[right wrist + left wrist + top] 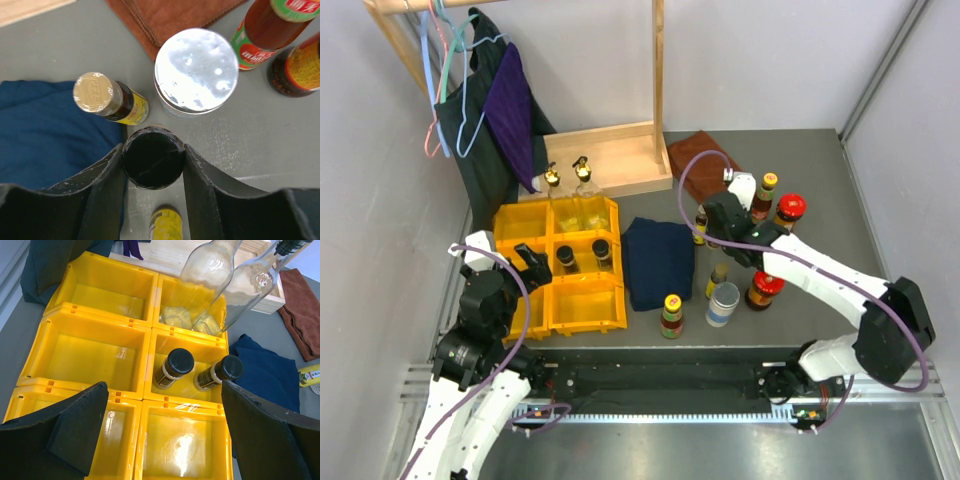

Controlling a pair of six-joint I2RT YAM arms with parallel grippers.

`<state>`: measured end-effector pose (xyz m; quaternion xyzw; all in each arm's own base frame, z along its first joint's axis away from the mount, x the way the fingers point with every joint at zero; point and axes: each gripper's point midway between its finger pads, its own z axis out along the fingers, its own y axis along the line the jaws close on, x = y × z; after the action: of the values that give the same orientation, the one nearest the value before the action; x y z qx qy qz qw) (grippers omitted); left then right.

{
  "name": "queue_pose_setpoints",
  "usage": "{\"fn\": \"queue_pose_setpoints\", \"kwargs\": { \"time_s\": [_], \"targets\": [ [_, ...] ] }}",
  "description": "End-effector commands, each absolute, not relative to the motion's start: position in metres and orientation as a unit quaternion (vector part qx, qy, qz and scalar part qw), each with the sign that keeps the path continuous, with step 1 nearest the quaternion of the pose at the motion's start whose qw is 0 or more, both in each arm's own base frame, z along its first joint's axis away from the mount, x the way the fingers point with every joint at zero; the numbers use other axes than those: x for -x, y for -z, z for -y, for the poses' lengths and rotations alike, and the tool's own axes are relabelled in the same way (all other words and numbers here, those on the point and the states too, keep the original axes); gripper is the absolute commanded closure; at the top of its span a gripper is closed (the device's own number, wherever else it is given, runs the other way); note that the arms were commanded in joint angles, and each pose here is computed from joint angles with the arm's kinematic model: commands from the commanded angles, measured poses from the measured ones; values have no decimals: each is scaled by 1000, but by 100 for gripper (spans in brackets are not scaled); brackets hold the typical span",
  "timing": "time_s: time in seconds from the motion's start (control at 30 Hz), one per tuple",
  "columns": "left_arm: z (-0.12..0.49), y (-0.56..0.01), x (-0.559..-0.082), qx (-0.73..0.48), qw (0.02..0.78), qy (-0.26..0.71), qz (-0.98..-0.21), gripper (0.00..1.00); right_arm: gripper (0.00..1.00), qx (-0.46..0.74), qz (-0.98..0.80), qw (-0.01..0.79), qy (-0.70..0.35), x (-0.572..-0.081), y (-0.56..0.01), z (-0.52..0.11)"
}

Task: Organize the condiment bottles
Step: Pick up the bottle from the center of the board, then place the bottle in the storage box.

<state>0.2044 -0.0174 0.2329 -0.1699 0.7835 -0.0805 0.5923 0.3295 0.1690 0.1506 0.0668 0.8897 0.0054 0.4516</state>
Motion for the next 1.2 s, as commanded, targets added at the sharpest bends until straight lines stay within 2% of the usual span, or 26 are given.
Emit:
{"fn": "queue_pose_setpoints", "kwargs": {
  "time_s": [0.0,0.53,0.8,1.17],
  "targets": [
    [18,-241,-207,167,607,86,-772,1,100,-69,-875,478,-40,-328,-188,-172],
    [16,-241,-207,169,611,84,-769,1,100,16,-837,519,-173,-296,-291,-212],
    [8,-235,-209,195,603,65,-771,1,100,141,-780,561,-238,-277,-333,-286],
    [2,-234,-208,216,602,55,-767,1,100,260,-743,551,-278,-261,-338,-390]
  ]
}}
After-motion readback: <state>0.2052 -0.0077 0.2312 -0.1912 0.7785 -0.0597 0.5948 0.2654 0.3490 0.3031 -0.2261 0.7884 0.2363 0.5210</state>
